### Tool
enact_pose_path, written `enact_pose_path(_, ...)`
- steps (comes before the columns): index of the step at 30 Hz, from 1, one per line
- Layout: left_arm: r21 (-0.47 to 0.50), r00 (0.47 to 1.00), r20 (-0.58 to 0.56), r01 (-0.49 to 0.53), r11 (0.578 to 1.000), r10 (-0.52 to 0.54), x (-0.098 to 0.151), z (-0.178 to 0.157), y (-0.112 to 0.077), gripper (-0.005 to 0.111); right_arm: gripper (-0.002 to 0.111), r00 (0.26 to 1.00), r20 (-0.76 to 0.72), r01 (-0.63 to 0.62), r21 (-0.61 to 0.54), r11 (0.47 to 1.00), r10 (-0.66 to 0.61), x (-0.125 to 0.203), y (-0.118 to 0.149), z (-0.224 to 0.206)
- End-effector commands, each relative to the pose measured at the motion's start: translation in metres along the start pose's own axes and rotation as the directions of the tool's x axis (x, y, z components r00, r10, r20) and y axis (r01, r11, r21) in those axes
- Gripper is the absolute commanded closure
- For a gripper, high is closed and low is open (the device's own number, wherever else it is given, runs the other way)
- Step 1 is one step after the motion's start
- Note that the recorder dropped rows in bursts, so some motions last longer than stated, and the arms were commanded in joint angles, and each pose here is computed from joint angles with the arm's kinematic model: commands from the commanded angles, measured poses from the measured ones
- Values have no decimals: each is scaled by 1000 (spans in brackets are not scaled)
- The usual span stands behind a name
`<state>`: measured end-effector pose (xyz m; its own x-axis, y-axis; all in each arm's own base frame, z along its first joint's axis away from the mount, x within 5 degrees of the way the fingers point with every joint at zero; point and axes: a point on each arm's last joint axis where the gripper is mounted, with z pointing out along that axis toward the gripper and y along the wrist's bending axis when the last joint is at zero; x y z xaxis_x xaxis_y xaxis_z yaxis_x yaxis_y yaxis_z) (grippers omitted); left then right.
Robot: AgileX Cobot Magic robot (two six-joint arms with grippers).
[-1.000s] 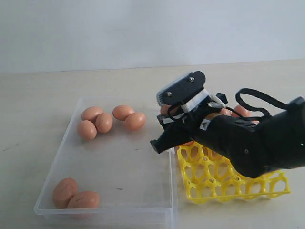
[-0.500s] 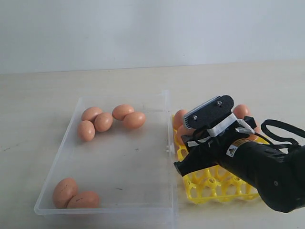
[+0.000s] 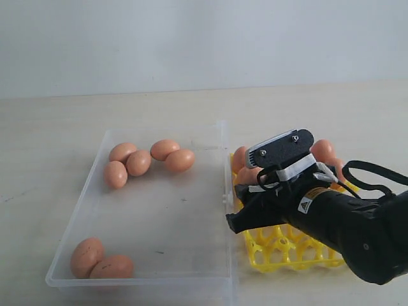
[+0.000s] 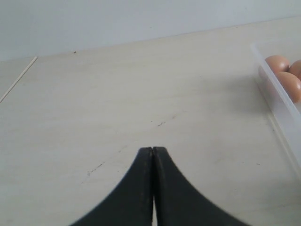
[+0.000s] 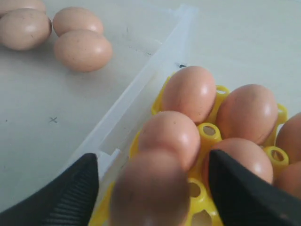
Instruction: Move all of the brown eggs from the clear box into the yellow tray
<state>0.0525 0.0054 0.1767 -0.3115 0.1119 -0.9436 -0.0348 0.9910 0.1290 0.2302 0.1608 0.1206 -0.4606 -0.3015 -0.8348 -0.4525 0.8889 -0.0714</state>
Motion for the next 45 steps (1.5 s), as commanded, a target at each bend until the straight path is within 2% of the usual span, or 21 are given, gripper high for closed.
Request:
enact_pose_path(1, 5, 1000, 19, 6, 1000, -6, -2, -1, 0, 107, 33, 1000, 16, 26, 1, 1000, -26, -8, -2, -4)
enact_pose_path(2, 5, 1000, 19, 6, 1000, -6, -2, -1, 0, 107, 34, 999, 29, 38, 9, 999, -38, -14, -3, -9)
enact_pose_path(4, 5, 1000, 19, 6, 1000, -6, -2, -1, 0, 107, 44, 998, 45, 46, -3, 999, -45, -35, -4, -25)
enact_pose_path(5, 5, 1000, 19, 6, 1000, -6, -2, -1, 0, 107, 54, 999, 43, 33, -53, 998, -31, -52, -1, -36)
enact_pose_path(7, 5, 1000, 19, 6, 1000, -6, -2, -1, 0, 107, 73, 998, -55, 31, -206, 978, -43, -89, 13, -48)
enact_pose_path(9, 5, 1000, 19, 6, 1000, -6, -2, -1, 0, 107, 89, 990, -134, 4, -281, 960, -43, -111, 22, -49)
enact_pose_path(10, 5, 1000, 19, 6, 1000, -6, -2, -1, 0, 107, 102, 979, -202, -48, -319, 946, -19, -125, 30, -43)
enact_pose_path(11, 5, 1000, 19, 6, 1000, -6, -2, -1, 0, 107, 109, 973, -229, -64, -335, 940, -15, -131, 36, -38)
enact_pose_path(13, 5, 1000, 19, 6, 1000, -6, -2, -1, 0, 107, 103, 955, -294, -75, -390, 918, -47, -140, 56, -22)
enact_pose_path(14, 5, 1000, 19, 6, 1000, -6, -2, -1, 0, 107, 94, 931, -358, -100, -435, 895, -70, -141, 74, -11)
enact_pose_path(17, 5, 1000, 19, 6, 1000, -6, -2, -1, 0, 107, 53, 847, -524, -227, -508, 831, -90, -125, 120, 18)
enact_pose_path(19, 5, 1000, 19, 6, 1000, -6, -2, -1, 0, 107, 43, 817, -565, -249, -526, 813, -115, -115, 141, 35)
enact_pose_path(23, 5, 1000, 19, 6, 1000, -6, -2, -1, 0, 107, 44, 786, -597, -247, -542, 803, -161, -100, 165, 59)
enact_pose_path(38, 5, 1000, 19, 6, 1000, -6, -2, -1, 0, 107, 44, 767, -615, -242, -542, 805, -183, -88, 176, 91)
enact_pose_path(41, 5, 1000, 19, 6, 1000, -6, -2, -1, 0, 107, 49, 781, -600, -231, -538, 810, -176, -87, 176, 95)
enact_pose_path(45, 5, 1000, 19, 6, 1000, -6, -2, -1, 0, 107, 65, 804, -563, -197, -557, 807, -192, -84, 177, 101)
